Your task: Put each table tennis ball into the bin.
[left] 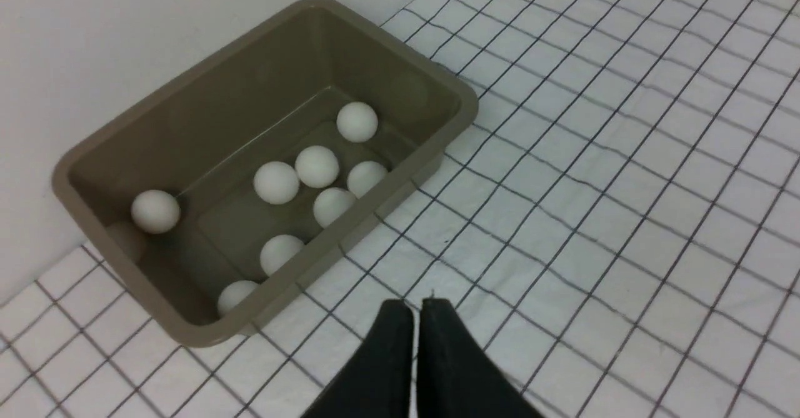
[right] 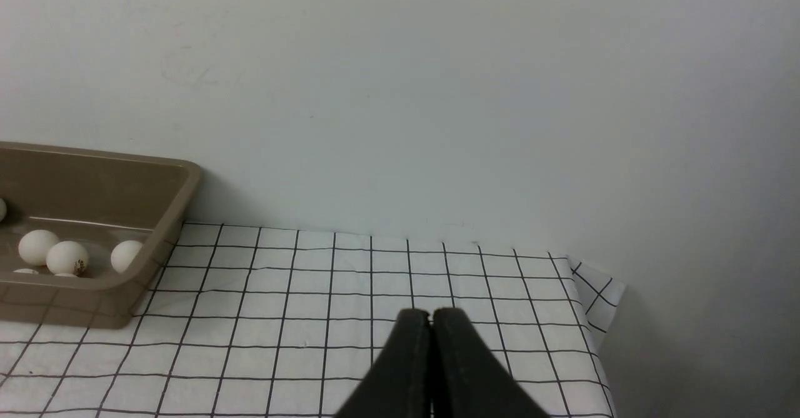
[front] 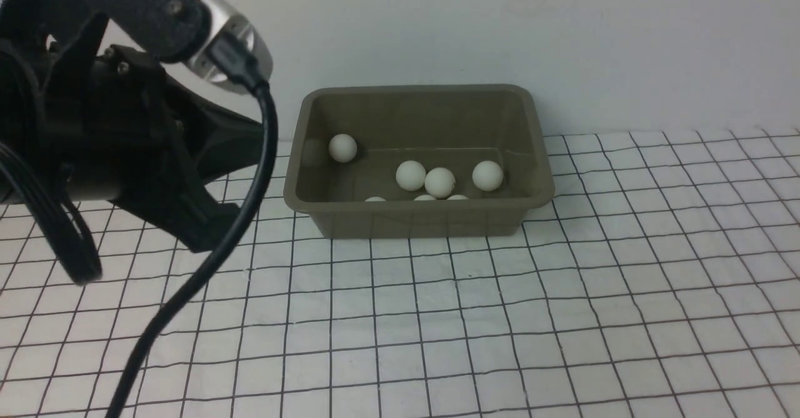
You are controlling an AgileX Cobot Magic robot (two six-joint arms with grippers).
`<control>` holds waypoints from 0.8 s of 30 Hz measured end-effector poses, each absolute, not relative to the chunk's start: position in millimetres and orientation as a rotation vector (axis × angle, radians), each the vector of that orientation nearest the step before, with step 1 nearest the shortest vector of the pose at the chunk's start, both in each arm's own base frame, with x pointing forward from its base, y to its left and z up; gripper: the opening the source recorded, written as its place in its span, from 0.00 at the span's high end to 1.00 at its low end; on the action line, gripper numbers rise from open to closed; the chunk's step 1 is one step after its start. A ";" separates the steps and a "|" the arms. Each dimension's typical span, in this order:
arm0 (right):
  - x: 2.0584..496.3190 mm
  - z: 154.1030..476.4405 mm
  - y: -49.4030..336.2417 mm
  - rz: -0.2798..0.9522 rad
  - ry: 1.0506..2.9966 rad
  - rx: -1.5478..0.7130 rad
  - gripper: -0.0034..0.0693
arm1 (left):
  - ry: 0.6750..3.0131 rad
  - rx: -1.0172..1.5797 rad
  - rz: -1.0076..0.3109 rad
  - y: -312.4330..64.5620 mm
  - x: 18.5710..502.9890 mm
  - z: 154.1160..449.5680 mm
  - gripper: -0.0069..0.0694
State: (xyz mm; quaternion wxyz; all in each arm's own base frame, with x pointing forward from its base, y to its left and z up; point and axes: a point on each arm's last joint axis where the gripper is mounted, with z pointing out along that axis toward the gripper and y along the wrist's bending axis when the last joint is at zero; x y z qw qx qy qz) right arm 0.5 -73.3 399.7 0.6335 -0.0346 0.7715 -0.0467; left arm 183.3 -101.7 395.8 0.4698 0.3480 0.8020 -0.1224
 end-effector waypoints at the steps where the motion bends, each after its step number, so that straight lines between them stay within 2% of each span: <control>1: 0.5 399.7 -73.3 -0.107 1.764 -0.079 0.98 | 1.964 0.848 -0.267 -97.0 182.3 394.8 0.92; 5: 0.6 399.5 -73.2 -0.107 1.765 -0.078 0.98 | 1.945 0.634 -0.149 -57.9 168.4 387.2 0.92; 8: 0.6 399.5 -73.2 -0.107 1.765 -0.078 0.98 | 1.903 0.369 -0.065 -25.5 151.6 366.5 0.92; 11: 0.6 399.5 -73.2 -0.107 1.765 -0.078 0.98 | 1.847 0.217 0.026 -7.4 132.2 335.1 0.92; 17: 0.6 399.5 -73.2 -0.107 1.765 -0.078 0.98 | 1.758 0.139 0.167 1.2 102.8 279.5 0.92; 24: 0.6 399.5 -73.2 -0.107 1.765 -0.078 0.98 | 1.632 0.138 0.206 3.5 73.3 223.6 0.92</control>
